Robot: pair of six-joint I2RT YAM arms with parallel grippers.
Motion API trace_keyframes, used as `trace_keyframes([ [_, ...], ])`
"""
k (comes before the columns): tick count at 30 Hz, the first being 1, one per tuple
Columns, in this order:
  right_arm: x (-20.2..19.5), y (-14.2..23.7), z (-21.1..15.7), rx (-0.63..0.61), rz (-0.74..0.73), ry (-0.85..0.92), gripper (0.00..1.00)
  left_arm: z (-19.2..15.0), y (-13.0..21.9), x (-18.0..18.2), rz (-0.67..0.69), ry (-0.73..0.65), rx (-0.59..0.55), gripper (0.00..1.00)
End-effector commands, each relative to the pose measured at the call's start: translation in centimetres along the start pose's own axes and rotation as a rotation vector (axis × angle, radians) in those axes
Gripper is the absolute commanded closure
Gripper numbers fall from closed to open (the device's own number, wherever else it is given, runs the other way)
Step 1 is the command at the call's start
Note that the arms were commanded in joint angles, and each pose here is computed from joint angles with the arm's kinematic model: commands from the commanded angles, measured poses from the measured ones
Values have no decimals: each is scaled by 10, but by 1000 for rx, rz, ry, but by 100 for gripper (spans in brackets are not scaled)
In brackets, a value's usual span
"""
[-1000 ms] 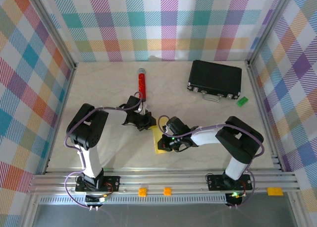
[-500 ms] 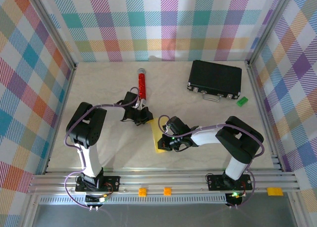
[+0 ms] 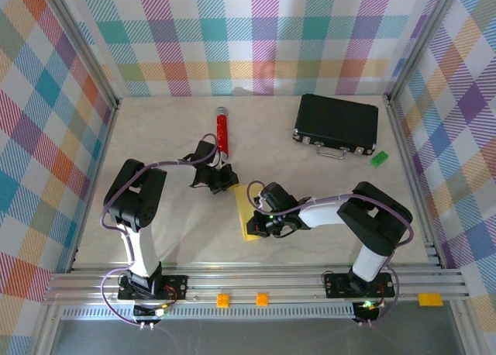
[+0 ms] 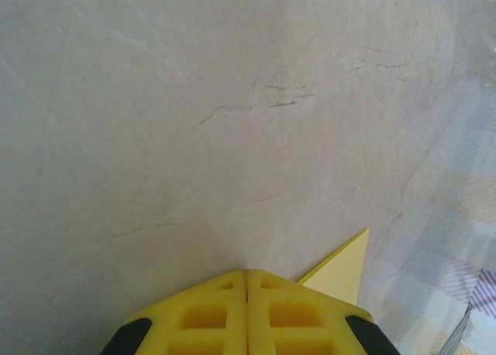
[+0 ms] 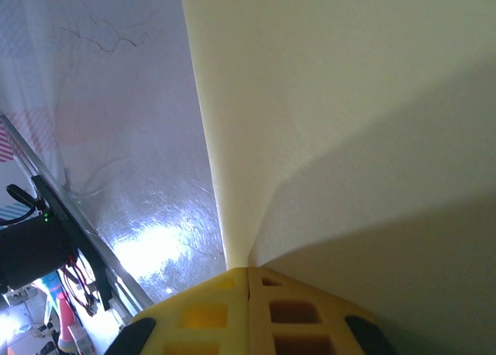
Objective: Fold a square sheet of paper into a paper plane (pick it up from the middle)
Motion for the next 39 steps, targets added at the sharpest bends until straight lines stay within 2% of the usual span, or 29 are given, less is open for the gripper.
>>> trace_keyframes([
  [1,-27,-7,-26,120,-112,-73,98,13,13,5,43,27,-97,93],
  [4,-23,-6,-23,112,-100,-61,97,9,26,-6,0,11,-103,92],
  [7,-9,-4,-13,85,-46,-28,92,3,51,-19,-29,-14,-165,88],
  [11,29,12,9,2,76,78,73,-11,75,-35,-72,-57,-177,84],
  [13,45,28,17,-54,86,127,67,-22,78,-39,-89,-85,-151,84],
  [16,43,53,21,-141,-24,136,64,-42,74,-38,-94,-117,-97,84],
  [19,17,72,17,-185,-165,52,64,-58,63,-34,-101,-140,-45,85],
  [23,-11,83,13,-168,-134,-63,61,-71,42,-27,-92,-152,16,86],
  [32,-28,74,0,-99,-142,-146,47,-76,14,-6,-30,-122,72,88],
  [39,-30,62,2,-65,-41,-165,47,-78,5,3,-24,-114,90,88],
])
Point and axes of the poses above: each hand's point on the last joint's axis, 136 mm out from that joint toward the fingers, its own y axis back along the fingers, its own x axis along the line the jaws close on, z = x × y, the point moved 9 cm from there along y, back along the fingers, and after that the axes turned 7 degrees about y, right-handed, at the moved point
